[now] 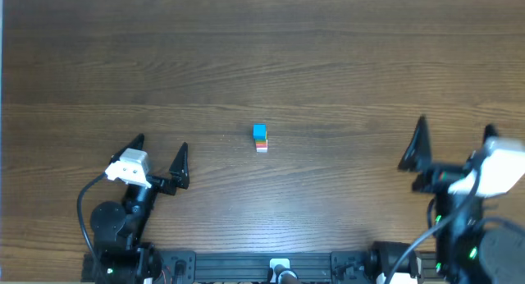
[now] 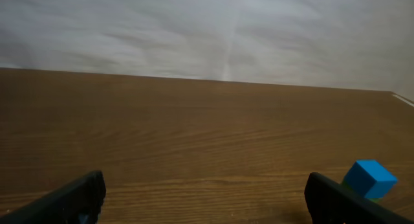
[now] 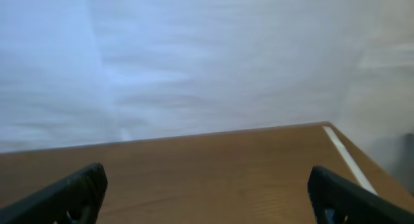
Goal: Stack Cubes
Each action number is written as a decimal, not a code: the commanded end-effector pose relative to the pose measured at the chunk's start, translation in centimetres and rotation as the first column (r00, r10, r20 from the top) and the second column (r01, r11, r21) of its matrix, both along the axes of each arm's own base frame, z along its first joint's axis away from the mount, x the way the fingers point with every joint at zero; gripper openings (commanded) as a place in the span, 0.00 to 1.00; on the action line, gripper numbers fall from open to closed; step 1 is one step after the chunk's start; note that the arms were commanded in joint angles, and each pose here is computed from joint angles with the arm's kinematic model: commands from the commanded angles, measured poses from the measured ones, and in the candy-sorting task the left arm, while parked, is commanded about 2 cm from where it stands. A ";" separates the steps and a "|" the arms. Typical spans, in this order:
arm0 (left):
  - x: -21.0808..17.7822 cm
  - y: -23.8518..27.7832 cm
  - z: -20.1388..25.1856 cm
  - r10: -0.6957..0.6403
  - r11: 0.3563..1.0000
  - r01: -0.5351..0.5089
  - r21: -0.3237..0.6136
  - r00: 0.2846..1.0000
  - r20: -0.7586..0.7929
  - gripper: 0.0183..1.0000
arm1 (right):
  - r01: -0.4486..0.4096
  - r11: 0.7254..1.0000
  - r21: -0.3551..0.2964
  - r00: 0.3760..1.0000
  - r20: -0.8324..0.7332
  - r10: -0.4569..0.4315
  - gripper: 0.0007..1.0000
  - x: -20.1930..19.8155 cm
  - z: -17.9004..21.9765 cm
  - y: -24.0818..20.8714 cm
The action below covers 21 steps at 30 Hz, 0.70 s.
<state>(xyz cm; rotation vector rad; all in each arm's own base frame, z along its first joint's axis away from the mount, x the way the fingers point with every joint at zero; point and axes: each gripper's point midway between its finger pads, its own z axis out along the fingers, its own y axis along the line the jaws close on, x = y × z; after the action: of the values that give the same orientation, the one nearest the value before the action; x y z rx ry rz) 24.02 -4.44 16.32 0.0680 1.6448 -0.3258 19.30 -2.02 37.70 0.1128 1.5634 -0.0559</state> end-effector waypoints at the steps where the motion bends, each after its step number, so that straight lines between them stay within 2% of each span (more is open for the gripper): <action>1: 0.0 -0.2 -0.1 -0.013 1.000 0.013 0.017 1.000 0.008 1.00 | -0.069 0.998 -0.016 0.996 0.050 0.069 0.99 -1.1 -3.1 1.3; 6: 0.0 -0.2 -0.1 -0.013 1.000 0.013 0.017 1.000 0.008 1.00 | -0.124 0.992 -0.022 0.990 0.065 0.126 0.99 -0.8 -7.4 2.2; 9: 0.0 -0.2 -0.1 -0.013 1.000 0.013 0.017 1.000 0.008 1.00 | -0.170 0.985 -0.009 0.985 0.022 0.170 0.99 0.8 -10.0 2.9; 12: 0.0 -0.2 -0.1 -0.013 1.000 0.013 0.017 1.000 0.008 1.00 | -0.183 0.983 0.009 0.982 0.041 0.182 0.99 1.7 -11.0 3.1; 21: 0.0 -0.2 -0.1 -0.013 1.000 0.013 0.017 1.000 0.008 1.00 | -0.207 0.978 -0.023 0.971 0.118 0.208 0.99 3.9 -13.4 3.6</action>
<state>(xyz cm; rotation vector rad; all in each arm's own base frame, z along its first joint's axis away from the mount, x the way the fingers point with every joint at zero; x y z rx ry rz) 24.02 -4.45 16.31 0.0682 1.6452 -0.3261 22.71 0.91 25.81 -0.0274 1.4379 0.0838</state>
